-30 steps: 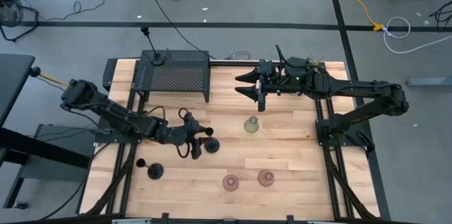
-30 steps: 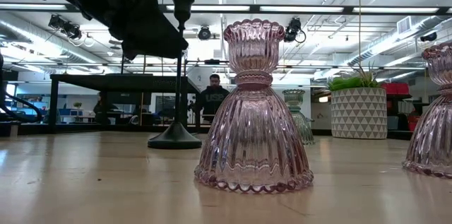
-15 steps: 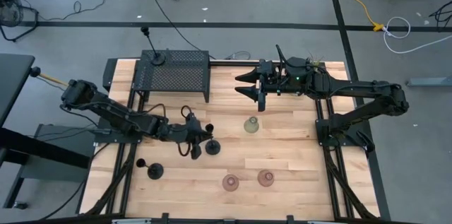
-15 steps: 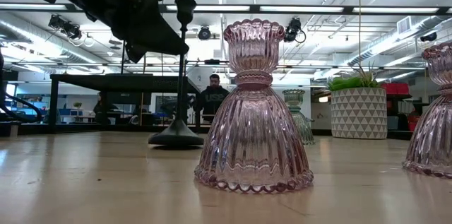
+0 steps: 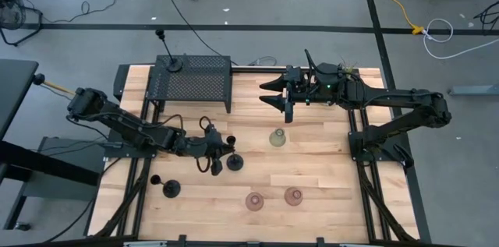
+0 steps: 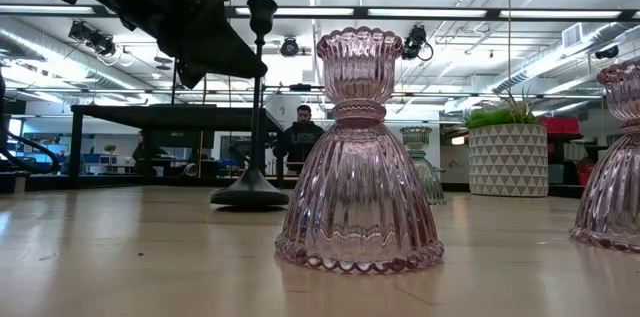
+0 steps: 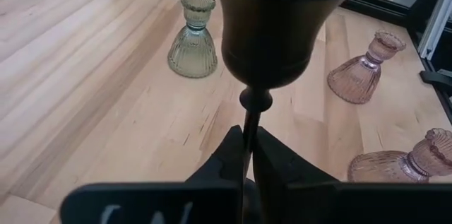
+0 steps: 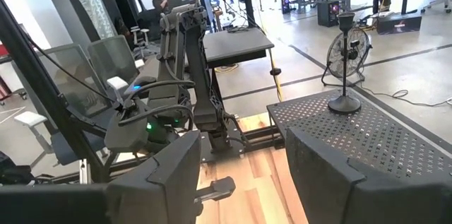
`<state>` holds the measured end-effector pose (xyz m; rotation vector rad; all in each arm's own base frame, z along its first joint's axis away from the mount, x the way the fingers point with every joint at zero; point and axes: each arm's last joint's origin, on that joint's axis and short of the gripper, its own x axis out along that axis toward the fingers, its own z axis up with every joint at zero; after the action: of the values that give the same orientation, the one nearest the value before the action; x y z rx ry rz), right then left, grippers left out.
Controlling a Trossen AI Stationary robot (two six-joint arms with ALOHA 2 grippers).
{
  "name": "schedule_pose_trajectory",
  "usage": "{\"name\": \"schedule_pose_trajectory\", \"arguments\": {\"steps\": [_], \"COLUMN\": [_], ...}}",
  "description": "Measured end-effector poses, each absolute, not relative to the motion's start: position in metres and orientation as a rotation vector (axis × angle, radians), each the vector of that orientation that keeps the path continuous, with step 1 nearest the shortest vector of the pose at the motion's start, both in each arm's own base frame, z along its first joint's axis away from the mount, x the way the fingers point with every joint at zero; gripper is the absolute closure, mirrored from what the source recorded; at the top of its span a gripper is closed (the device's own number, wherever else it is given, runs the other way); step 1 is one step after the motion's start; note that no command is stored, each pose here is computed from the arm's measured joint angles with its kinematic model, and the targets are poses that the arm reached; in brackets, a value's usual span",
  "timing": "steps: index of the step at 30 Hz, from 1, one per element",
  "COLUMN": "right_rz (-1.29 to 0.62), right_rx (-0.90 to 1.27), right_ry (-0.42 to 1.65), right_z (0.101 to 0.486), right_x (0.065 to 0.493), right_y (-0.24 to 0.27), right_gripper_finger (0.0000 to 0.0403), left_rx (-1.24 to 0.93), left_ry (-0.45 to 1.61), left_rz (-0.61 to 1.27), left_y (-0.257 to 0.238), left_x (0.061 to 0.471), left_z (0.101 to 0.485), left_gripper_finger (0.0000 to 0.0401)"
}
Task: Pick & Place candle stick holders
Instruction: Put the right black candle holder on the shelf aligned with the other black candle holder
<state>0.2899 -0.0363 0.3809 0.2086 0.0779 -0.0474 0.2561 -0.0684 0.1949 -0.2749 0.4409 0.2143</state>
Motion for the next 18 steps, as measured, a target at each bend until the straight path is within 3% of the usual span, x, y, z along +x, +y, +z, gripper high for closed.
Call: {"name": "schedule_pose_trajectory", "arguments": {"steps": [18], "right_rz": [-0.047], "right_rx": [0.199], "right_ry": [0.078], "right_z": [0.381], "right_x": [0.29], "right_y": [-0.036], "right_gripper_finger": [0.0195], "left_rx": [-0.32], "left_ry": [0.337], "left_rz": [0.233], "left_y": [-0.068], "left_x": [0.261], "left_z": [0.21], "left_gripper_finger": [0.0389]}}
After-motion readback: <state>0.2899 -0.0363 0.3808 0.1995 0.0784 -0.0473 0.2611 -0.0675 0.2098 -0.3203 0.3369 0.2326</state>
